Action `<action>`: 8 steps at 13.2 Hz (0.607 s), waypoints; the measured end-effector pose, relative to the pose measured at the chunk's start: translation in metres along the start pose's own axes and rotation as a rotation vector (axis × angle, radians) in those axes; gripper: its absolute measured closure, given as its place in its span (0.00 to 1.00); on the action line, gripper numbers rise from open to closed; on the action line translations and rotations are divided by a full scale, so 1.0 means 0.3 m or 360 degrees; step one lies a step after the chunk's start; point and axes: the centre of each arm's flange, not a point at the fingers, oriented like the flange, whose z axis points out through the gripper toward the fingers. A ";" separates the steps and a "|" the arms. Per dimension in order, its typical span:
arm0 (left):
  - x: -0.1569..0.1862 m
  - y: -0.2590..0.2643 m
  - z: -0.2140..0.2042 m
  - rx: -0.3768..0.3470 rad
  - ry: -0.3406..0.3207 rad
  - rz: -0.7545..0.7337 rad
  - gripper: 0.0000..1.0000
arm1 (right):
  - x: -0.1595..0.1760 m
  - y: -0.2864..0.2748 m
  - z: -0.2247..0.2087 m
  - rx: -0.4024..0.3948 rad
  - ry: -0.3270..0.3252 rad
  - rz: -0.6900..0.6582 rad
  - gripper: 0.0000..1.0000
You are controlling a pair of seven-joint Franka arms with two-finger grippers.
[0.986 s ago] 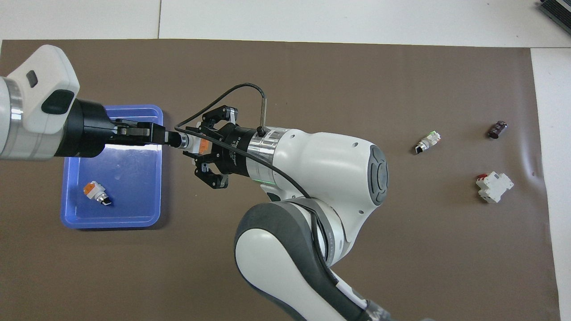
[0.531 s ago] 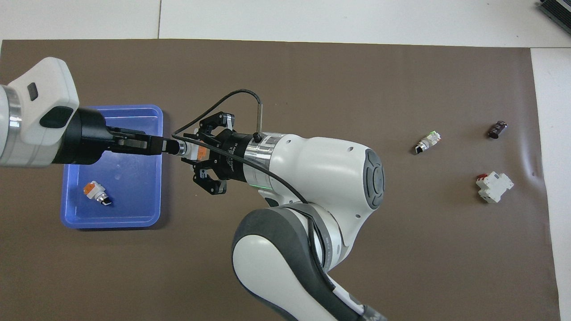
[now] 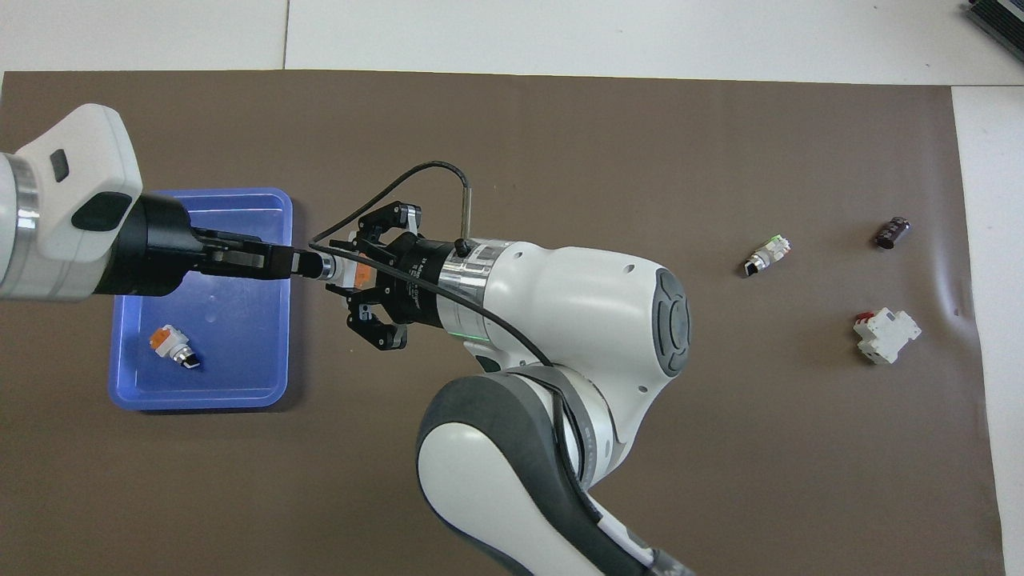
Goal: Turn and place switch with both arms
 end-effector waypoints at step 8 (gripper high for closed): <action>-0.037 0.039 0.034 -0.0062 -0.0082 0.0007 0.90 | -0.013 0.000 -0.006 0.0009 0.0002 -0.0169 0.00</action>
